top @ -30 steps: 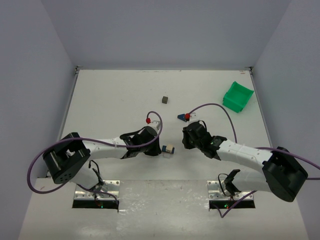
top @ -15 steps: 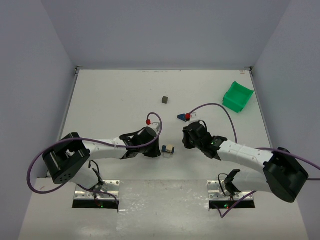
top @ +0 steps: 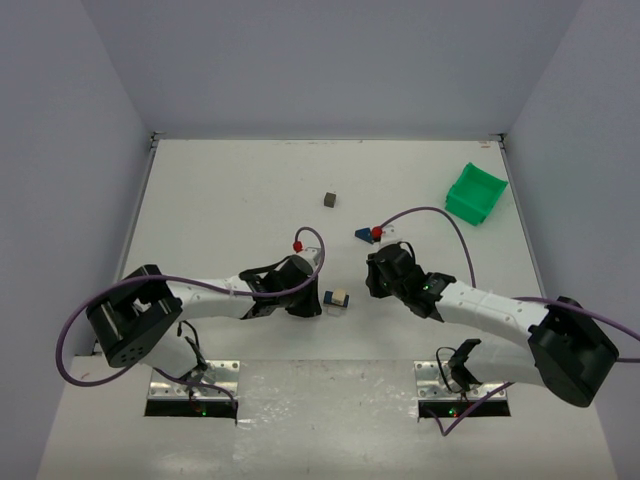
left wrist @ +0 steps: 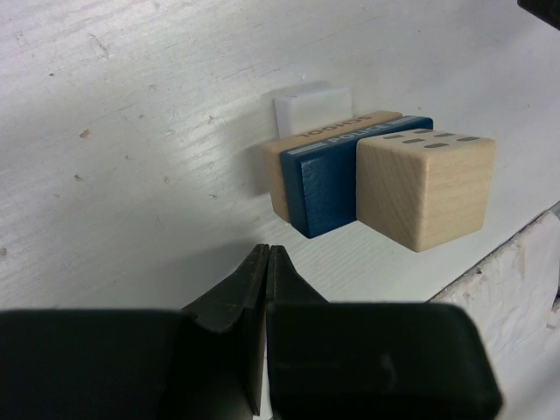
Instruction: Build the wood block tower
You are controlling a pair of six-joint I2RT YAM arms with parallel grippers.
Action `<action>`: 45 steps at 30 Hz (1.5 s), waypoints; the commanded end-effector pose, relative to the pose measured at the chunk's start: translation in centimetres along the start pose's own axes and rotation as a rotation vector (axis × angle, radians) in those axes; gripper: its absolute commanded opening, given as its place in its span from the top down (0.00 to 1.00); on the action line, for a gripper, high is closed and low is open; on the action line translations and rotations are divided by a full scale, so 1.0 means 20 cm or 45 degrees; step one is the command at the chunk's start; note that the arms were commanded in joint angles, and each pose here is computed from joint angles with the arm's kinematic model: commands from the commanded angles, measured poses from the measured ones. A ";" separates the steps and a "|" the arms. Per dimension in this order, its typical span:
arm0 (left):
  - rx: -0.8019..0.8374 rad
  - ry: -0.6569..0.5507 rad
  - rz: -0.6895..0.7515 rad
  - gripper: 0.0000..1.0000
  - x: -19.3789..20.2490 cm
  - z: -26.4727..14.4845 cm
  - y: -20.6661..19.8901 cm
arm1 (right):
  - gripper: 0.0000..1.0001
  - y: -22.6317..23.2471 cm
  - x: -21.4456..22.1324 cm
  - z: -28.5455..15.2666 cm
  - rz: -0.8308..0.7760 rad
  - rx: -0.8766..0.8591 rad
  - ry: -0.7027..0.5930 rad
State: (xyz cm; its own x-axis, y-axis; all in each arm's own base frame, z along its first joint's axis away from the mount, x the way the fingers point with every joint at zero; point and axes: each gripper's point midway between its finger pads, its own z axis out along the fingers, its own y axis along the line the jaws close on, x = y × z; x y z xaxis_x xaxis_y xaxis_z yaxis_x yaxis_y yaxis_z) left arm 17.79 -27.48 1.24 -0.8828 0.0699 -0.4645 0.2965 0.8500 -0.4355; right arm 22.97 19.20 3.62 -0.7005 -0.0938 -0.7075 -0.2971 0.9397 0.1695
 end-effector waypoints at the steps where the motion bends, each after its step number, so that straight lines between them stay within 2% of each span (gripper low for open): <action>1: 0.058 -0.052 0.030 1.00 -0.06 0.01 -0.08 | 0.81 -0.02 -0.04 -0.01 0.014 0.019 -0.052; 45: 0.058 -0.112 0.009 1.00 -0.14 0.04 -0.11 | 0.81 -0.04 -0.04 -0.01 0.020 0.033 -0.060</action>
State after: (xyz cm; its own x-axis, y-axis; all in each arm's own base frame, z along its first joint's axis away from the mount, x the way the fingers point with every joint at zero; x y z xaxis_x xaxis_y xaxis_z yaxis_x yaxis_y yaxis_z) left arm 18.51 -27.99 0.74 -0.8783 0.0622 -0.4741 0.2929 0.8536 -0.4307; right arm 22.75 18.75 3.42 -0.7025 -0.0944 -0.7054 -0.2906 0.9428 0.1632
